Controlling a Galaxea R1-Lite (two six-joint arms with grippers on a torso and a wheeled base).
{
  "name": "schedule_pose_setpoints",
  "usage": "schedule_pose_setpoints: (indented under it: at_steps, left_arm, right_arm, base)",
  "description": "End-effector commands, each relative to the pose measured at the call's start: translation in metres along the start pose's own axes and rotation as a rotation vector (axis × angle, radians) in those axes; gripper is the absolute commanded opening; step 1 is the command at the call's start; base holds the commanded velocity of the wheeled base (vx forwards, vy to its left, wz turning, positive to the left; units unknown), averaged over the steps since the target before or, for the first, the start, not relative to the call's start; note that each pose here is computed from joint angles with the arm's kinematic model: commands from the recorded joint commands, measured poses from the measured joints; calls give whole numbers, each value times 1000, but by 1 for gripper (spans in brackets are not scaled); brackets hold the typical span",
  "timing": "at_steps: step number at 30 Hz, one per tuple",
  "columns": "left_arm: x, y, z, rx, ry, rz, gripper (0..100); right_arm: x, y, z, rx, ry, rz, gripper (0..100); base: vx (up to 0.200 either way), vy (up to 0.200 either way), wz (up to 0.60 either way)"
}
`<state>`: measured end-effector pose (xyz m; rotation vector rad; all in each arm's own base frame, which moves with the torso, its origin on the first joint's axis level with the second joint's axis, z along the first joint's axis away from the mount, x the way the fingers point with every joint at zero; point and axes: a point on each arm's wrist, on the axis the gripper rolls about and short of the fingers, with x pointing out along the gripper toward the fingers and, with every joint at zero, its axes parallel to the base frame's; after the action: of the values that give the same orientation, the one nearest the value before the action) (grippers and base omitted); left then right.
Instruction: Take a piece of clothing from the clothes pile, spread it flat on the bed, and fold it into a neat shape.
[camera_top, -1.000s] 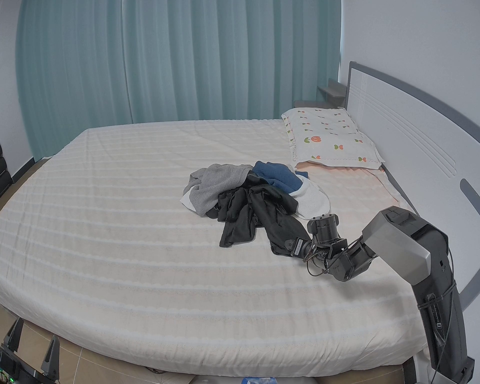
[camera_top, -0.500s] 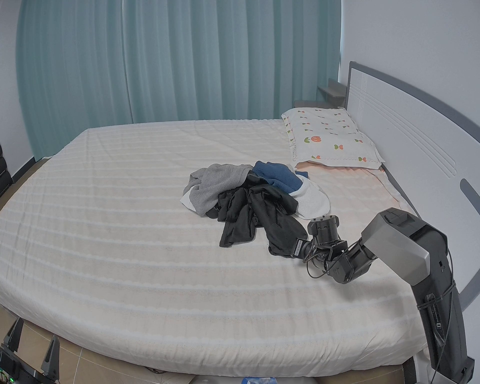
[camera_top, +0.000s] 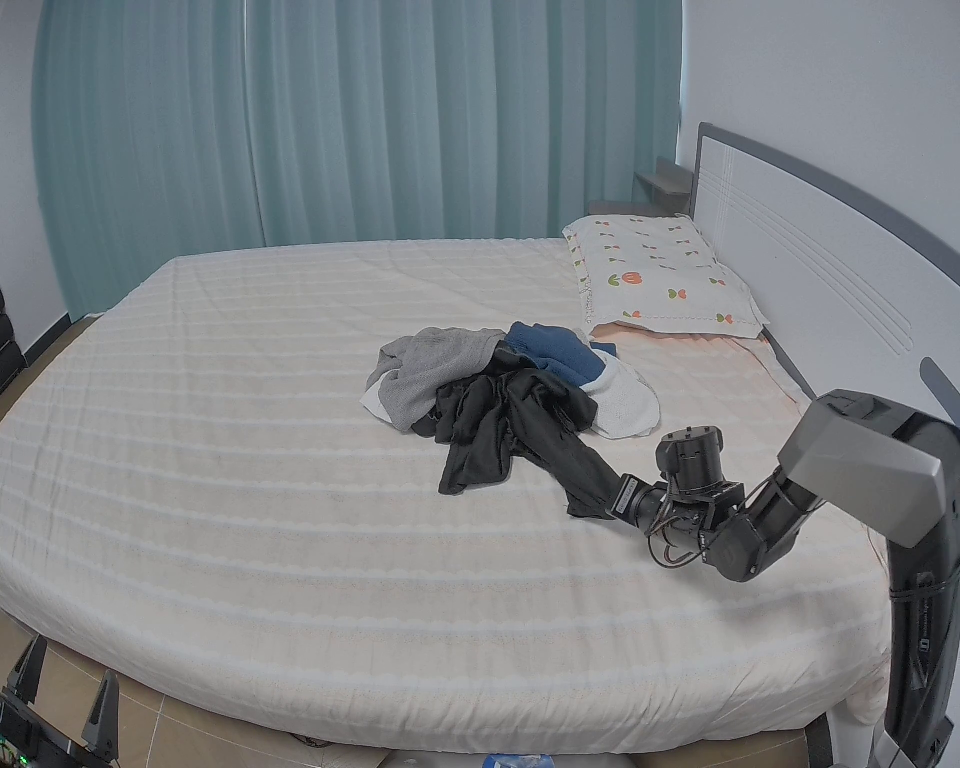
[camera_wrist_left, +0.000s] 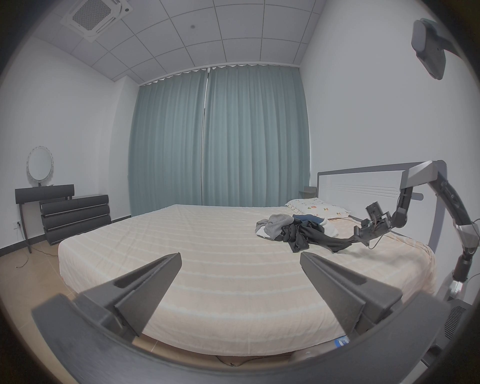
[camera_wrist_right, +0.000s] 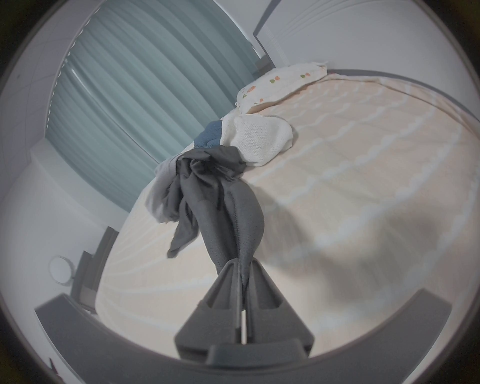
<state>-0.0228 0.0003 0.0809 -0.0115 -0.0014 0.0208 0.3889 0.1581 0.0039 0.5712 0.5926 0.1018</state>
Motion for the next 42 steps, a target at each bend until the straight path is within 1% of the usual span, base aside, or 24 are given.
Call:
schedule_pose_setpoints:
  at_steps: [1, 4, 7, 8, 9, 10, 16, 20, 23, 26, 27, 28, 29, 30, 31, 32, 33, 34, 36, 37, 38, 40, 41, 42]
  left_arm:
    - [0, 0, -5, -1, -2, 1, 100]
    - [0, 0, -5, -1, -2, 1, 100]
    - [0, 0, -5, -1, -2, 1, 100]
    - [0, 0, -5, 1, -2, 1, 100]
    - [0, 0, -5, -1, -2, 1, 100]
    - [0, 0, -5, -1, -2, 1, 100]
    - [0, 0, -5, 1, -3, -4, 100]
    - [0, 0, -5, 4, -3, -6, 100]
    - [0, -1, -5, 38, -5, -35, 100]
    - [0, -1, -5, 56, -6, -44, 100]
    - [-1, -1, -2, 56, -22, -44, 100]
    - [-5, -1, 14, 43, -97, -47, 100]
    - [-12, -1, 42, 31, -195, -55, 100]
    - [-15, -1, 63, 20, -239, -56, 100]
    - [-15, -1, 63, 20, -239, -56, 100]
    - [-5, -2, 112, -8, -228, -75, 100]
    - [1, -3, 118, -4, -203, -74, 100]
    - [7, -3, 120, 1, -173, -75, 100]
    - [19, -3, 116, 22, -103, -91, 100]
    - [29, -4, 107, 34, -33, -130, 100]
    - [35, -5, 100, 37, 5, -151, 100]
    - [41, -6, 90, 45, 63, -178, 100]
    - [41, -6, 90, 45, 63, -178, 100]
    - [47, -6, 85, 60, 115, -200, 100]
  right_arm:
    - [-70, 16, 18, 87, 20, 105, 0]
    - [-97, 19, 15, 113, 38, 118, 0]
    - [-115, 22, 14, 112, 39, 137, 0]
    - [-129, 27, 16, 110, 31, 160, 0]
    - [-131, 27, 16, 110, 31, 162, 0]
    - [-146, 30, 16, 106, 26, 187, 0]
    - [-170, 26, 10, 99, 40, 201, 0]
    - [-190, 34, 18, 105, -26, 293, 0]
    - [-201, 41, 20, 99, -52, 372, 0]
    - [-203, 42, 22, 98, -59, 384, 0]
    - [-208, 45, 24, 97, -70, 401, 0]
    - [-212, 46, 26, 98, -79, 410, 0]
    - [-215, 46, 27, 99, -85, 417, 0]
    - [-217, 46, 27, 99, -88, 424, 0]
    - [-217, 46, 27, 99, -88, 424, 0]
    - [-224, 49, 31, 98, -105, 445, 0]
    - [-225, 50, 31, 96, -105, 449, 0]
    - [-227, 51, 29, 93, -101, 456, 0]
    - [-227, 51, 26, 91, -89, 456, 0]
    - [-227, 49, 24, 91, -84, 449, 0]
    - [-227, 48, 23, 89, -81, 445, 0]
    - [-228, 47, 23, 88, -84, 443, 0]
    - [-228, 47, 23, 88, -84, 443, 0]
    - [-228, 48, 24, 87, -88, 447, 0]
  base:
    - [0, 0, 0]
    - [0, 0, 0]
    - [0, 0, 0]
    - [0, 0, 0]
    - [0, 0, 0]
    - [0, 0, 0]
    - [0, 0, 0]
    - [0, 0, 0]
    - [0, 0, 0]
    - [0, 0, 0]
    - [0, 0, 0]
    - [0, 0, 0]
    - [0, 0, 0]
    - [0, 0, 0]
    - [0, 0, 0]
    - [0, 0, 0]
    - [0, 0, 0]
    - [0, 0, 0]
    - [0, 0, 0]
    - [0, 0, 0]
    - [0, 0, 0]
    - [0, 0, 0]
    - [0, 0, 0]
    - [0, 0, 0]
